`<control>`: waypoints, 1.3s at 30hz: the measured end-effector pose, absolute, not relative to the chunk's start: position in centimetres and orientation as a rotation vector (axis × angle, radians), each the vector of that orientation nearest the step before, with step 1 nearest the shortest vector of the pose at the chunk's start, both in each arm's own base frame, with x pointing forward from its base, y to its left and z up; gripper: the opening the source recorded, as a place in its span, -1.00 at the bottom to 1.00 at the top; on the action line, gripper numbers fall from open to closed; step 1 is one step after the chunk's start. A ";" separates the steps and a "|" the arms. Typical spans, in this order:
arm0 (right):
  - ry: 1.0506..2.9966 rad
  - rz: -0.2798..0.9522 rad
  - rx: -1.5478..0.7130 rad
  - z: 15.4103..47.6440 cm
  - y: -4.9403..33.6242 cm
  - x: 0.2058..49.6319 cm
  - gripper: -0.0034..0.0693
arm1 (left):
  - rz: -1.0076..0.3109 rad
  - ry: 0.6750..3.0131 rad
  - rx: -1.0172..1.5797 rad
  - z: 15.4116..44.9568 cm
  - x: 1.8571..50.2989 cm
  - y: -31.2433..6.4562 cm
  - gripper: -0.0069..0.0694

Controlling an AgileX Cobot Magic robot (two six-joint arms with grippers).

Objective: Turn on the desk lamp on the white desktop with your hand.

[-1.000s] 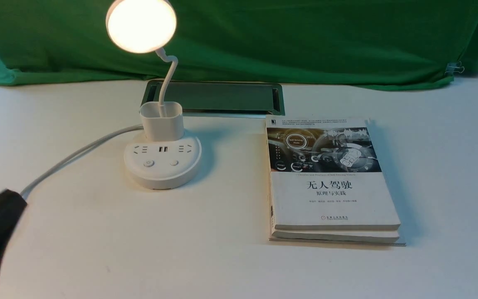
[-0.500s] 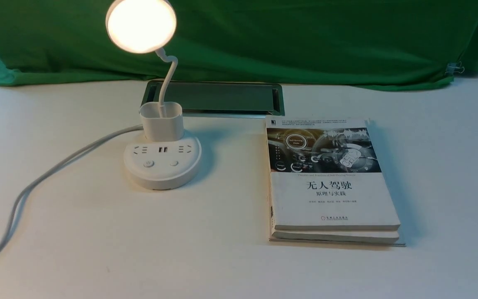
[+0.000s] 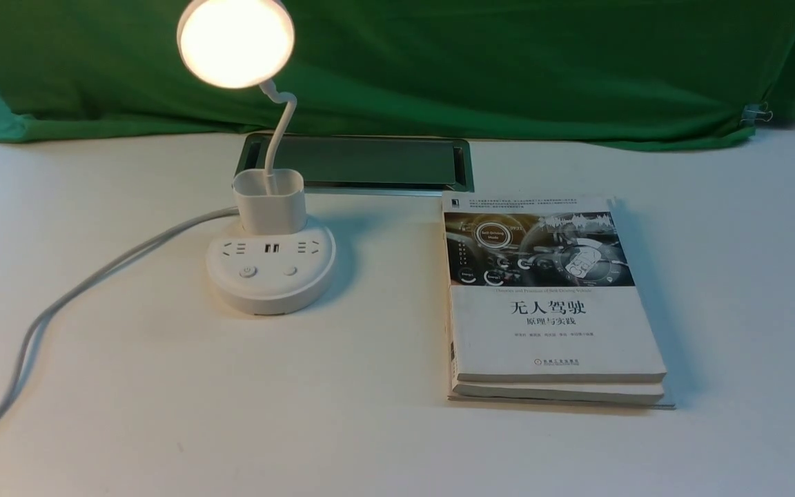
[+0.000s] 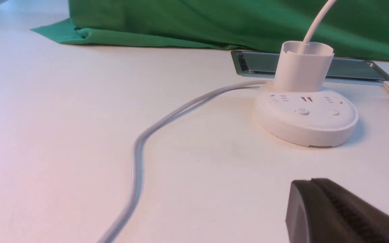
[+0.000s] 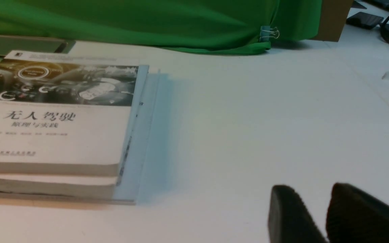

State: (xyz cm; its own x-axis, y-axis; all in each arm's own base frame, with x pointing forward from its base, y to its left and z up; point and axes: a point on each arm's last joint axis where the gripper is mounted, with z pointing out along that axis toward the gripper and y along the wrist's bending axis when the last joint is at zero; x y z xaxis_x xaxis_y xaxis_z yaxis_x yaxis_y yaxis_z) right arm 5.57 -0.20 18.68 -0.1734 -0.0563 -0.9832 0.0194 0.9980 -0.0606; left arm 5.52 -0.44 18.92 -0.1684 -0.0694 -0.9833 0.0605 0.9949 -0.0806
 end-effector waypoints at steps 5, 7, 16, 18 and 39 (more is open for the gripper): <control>1.744 -0.067 -0.027 18.7 -0.2 5.6 -0.25 | -0.115 1.736 -0.007 18.9 5.5 -0.4 -0.82; 1.744 -0.067 -0.027 18.7 -0.2 5.6 -0.25 | -0.115 1.736 -0.007 18.9 5.5 -0.4 -0.82; 1.744 -0.067 -0.027 18.7 -0.2 5.6 -0.25 | -0.094 1.734 0.017 18.9 5.5 -0.4 -0.82; 1.744 -0.067 -0.027 18.7 -0.2 5.6 -0.25 | -0.094 1.734 0.017 18.9 5.5 -0.4 -0.82; 1.744 -0.067 -0.027 18.7 -0.2 5.6 -0.25 | -0.087 1.734 0.026 18.9 5.5 -0.4 -0.82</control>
